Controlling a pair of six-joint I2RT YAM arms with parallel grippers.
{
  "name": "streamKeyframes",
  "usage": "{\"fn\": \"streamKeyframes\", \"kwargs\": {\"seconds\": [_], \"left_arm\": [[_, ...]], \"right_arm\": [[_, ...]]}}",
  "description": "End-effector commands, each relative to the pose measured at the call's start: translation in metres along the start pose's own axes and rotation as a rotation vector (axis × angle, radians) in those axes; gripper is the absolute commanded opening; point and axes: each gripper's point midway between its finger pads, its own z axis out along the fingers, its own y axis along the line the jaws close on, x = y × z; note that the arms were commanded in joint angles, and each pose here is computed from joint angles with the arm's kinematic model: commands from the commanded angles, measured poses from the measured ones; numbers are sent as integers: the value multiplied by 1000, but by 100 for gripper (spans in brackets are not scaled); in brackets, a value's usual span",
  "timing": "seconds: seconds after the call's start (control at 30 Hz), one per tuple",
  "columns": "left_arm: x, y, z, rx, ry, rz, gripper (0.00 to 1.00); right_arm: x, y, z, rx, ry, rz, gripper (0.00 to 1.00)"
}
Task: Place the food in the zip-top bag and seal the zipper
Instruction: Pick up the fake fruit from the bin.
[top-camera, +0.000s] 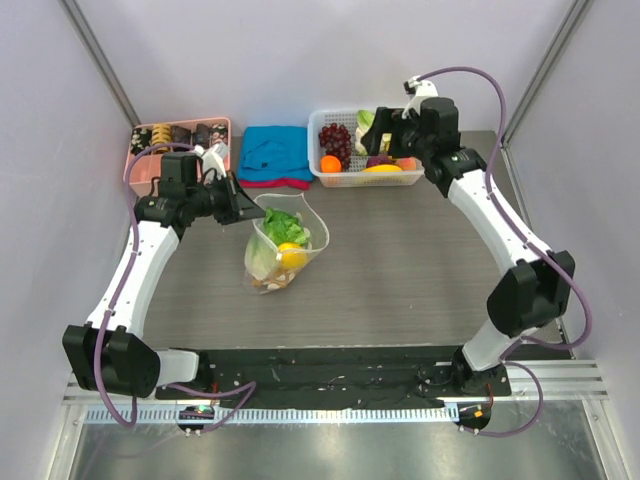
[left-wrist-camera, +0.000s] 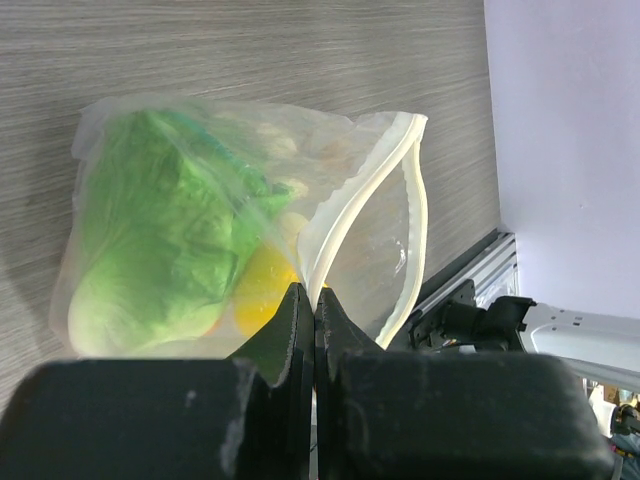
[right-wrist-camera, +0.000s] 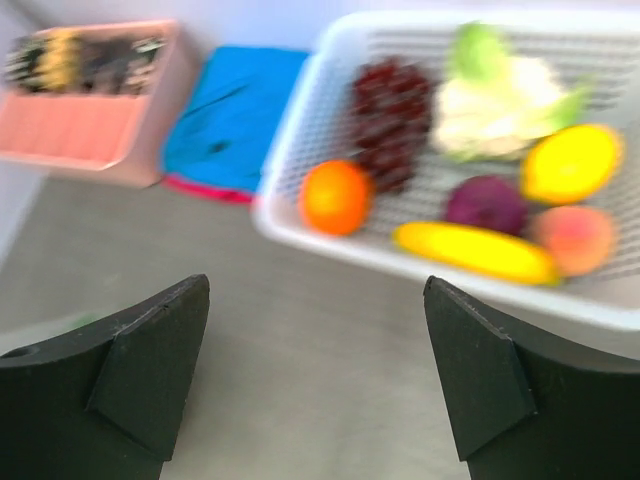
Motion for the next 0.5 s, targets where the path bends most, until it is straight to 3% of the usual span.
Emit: {"fn": "streamKeyframes", "kwargs": {"seconds": [0.0, 0.17, 0.47], "left_arm": [[-13, -17, -8, 62, -53, 38, 0], [-11, -15, -9, 52, -50, 44, 0], [-8, -7, -7, 22, -39, 61, 0]], "right_arm": [[-23, -82, 34, 193, -52, -121, 91], [2, -157, 89, 316, 5, -104, 86], [3, -197, 153, 337, -15, -145, 82]]}}
